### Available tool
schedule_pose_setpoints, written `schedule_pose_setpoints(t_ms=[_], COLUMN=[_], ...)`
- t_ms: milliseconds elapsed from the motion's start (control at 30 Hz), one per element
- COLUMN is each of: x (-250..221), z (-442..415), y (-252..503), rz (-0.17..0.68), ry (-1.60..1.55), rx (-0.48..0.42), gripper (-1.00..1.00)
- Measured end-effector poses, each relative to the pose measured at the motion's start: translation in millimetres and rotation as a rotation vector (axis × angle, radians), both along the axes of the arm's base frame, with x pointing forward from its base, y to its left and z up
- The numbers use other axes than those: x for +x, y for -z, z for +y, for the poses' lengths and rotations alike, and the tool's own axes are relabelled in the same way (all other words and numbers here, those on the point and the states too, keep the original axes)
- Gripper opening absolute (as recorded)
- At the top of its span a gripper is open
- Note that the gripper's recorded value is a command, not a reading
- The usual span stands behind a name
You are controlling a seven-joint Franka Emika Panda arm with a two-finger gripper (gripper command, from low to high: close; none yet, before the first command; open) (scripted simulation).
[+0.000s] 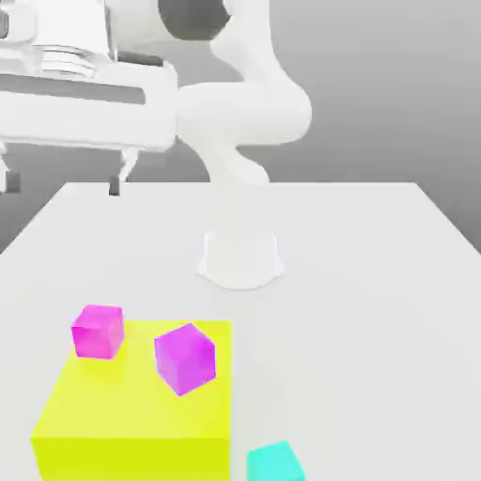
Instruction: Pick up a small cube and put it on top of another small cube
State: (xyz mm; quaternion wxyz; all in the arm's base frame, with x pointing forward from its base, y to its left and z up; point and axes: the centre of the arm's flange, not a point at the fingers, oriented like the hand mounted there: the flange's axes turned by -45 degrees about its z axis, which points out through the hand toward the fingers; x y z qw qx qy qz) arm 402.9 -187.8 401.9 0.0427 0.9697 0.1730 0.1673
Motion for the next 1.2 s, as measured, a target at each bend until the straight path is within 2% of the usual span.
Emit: schedule_pose_setpoints(t_ms=[300,467,1200], x=[-85,-133,-137], z=[-52,-50,-50], y=[154,198,266], rz=[0.264,0.336,0.345], ry=[-0.186,-0.111,-0.100], rx=[-0.046,0.000,0.001], gripper=[0.00,0.00,0.00])
